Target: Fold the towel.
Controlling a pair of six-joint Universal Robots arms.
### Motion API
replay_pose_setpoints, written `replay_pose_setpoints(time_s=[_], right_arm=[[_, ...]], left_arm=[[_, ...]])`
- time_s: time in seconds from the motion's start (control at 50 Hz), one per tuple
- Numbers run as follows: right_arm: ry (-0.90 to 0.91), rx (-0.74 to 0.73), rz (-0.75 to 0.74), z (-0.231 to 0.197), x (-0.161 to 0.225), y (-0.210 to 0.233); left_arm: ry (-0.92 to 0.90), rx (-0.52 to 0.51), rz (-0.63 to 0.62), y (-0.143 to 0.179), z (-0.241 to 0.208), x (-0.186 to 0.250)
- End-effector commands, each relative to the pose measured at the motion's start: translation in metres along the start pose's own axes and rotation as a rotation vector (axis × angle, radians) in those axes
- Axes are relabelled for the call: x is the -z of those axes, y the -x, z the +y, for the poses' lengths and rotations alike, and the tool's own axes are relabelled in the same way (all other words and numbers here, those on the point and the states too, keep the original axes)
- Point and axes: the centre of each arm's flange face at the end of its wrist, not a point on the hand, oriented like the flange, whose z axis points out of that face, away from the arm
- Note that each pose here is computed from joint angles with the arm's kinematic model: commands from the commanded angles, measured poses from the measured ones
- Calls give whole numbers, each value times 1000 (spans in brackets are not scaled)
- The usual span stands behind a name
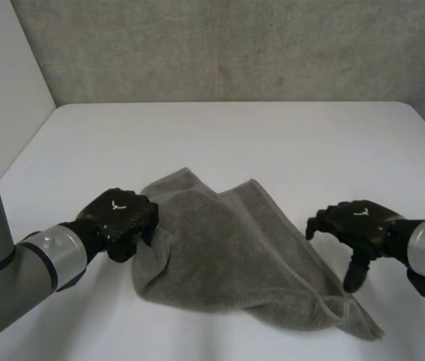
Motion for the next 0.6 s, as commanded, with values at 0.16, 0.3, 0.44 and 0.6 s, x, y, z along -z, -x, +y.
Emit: replay_pose_setpoints(time_s=[0.16,0.3,0.44,0.6], right_arm=[[111,-45,-13,38,14,4],[103,-123,-71,47,11,18],[15,-215,-78,44,2,15],[-28,-211,-54,44,-13,6]], left_arm=[[-7,-4,-7,1,1,-1],[-6,-4,-7,1,1,-1],[-2,-2,-6,1,2,-1],[17,3,4,-6,7,5]])
